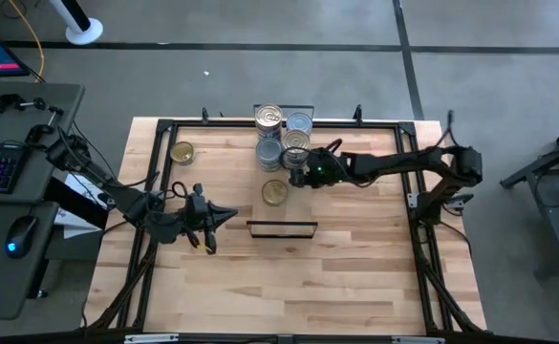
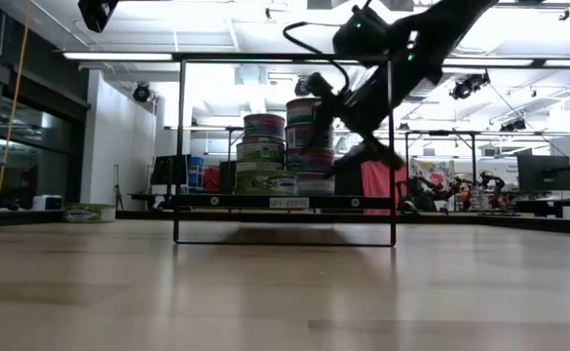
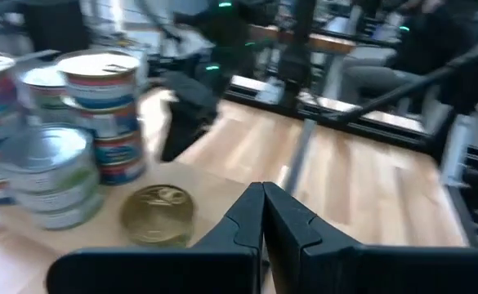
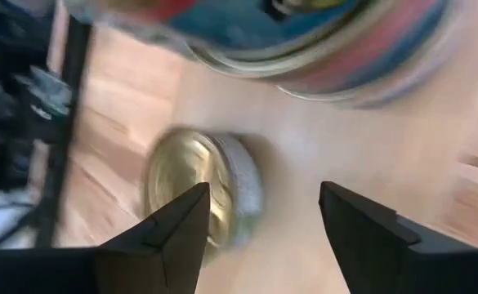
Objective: Stack canned seafood by type on shelf
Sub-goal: Put the green tuna can on the shelf
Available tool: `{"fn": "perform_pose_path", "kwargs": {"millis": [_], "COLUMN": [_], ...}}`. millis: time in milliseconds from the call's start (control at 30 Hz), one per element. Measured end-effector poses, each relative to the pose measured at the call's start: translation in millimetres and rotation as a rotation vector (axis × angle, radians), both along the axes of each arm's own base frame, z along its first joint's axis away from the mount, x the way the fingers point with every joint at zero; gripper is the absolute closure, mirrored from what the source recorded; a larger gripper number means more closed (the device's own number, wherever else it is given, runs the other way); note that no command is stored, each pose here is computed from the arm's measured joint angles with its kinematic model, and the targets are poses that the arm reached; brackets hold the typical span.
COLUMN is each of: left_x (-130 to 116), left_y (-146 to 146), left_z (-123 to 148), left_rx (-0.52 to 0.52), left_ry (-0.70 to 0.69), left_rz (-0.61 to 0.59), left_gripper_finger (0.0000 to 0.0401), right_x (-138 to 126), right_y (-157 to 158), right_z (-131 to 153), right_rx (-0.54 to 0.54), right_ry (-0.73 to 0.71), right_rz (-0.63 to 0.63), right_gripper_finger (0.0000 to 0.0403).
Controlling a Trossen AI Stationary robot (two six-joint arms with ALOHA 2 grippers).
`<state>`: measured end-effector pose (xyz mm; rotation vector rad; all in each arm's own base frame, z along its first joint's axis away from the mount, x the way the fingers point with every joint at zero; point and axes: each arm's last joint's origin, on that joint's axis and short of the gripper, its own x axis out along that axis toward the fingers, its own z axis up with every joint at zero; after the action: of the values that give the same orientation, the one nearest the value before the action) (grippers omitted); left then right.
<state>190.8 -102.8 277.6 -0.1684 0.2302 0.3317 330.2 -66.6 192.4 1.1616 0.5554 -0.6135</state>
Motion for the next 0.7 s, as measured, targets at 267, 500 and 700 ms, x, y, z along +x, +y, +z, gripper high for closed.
{"fn": "perform_pose_path", "kwargs": {"millis": [267,500,700], "left_x": [14,45,75], "left_y": [33,72,99], "left_z": [-14,-55,-87], "left_rx": [-0.086,-0.008,-0.047], "left_ry": [0.079,0.404,0.542], "left_rz": [0.175,0.155,-0.13], "left_gripper_finger": [0.0401,0.0401,0.0401], "right_x": [-41,-112,-153], "right_y": [16,40,61], "right_z": [41,75,91], "right_rx": [-0.131,-0.233,-0.224], "right_ry": [0.15,0.394,0.449], "right_rz": [0.168,0.21,0.17], "right_gripper_finger": [0.0191,0.0344,0.0388]}}
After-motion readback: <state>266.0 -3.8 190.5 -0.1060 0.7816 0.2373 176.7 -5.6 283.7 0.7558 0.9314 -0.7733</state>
